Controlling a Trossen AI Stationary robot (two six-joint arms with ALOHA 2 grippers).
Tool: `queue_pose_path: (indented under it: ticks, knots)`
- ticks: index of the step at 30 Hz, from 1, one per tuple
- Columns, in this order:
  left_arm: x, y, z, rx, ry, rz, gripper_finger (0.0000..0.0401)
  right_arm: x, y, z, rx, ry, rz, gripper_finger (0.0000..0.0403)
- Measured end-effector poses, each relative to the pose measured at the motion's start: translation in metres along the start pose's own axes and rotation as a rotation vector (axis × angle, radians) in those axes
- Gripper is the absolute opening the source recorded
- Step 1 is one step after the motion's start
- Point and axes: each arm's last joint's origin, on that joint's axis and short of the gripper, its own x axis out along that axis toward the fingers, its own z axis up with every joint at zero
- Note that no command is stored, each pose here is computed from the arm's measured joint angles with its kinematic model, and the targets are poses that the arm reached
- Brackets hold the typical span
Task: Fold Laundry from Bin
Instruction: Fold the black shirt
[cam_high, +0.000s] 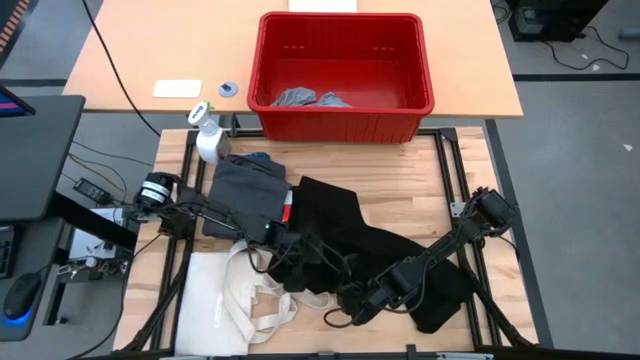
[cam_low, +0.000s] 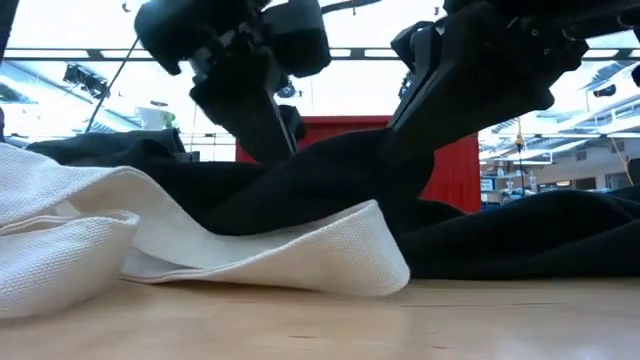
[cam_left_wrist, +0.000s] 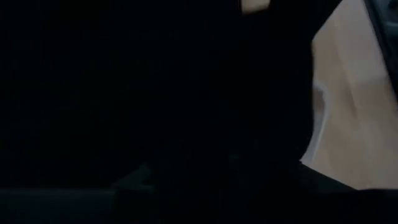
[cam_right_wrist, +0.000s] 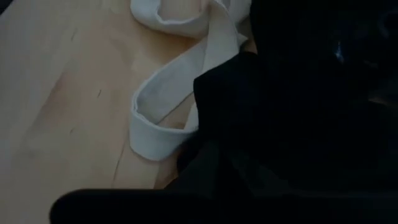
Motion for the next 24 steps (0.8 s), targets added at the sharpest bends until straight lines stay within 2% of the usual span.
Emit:
queue_pose_path:
  ticks: [4,6,9,10,13,17,24]
  knots:
    - [-0.001,0.000,0.001,0.019,-0.005,0.020,0.0154,0.004,0.002,-0.001,-0.006,0.002,-0.006,0.0028]
    - [-0.001,0.000,0.000,0.047,-0.002,0.022,0.0117,0.005,0.002,-0.002,-0.013,0.008,-0.007,0.0027]
    - [-0.001,-0.003,0.000,0.097,-0.006,0.016,0.0033,0.004,0.002,-0.002,-0.011,0.003,-0.009,0.0023]
    - [-0.001,-0.005,0.000,0.111,-0.006,0.013,0.0017,0.004,0.002,-0.002,-0.014,0.002,-0.009,0.0022]
    - [-0.005,-0.008,0.001,0.130,-0.017,0.006,0.0006,0.003,0.004,-0.002,-0.016,-0.004,-0.007,0.0023]
    - [-0.030,-0.021,0.005,0.179,-0.045,-0.013,0.0003,-0.002,0.009,-0.002,-0.010,-0.011,-0.023,0.0043]
    - [-0.085,-0.069,-0.013,0.286,-0.002,-0.104,0.0001,-0.022,0.010,0.006,-0.022,-0.074,-0.151,0.0110]
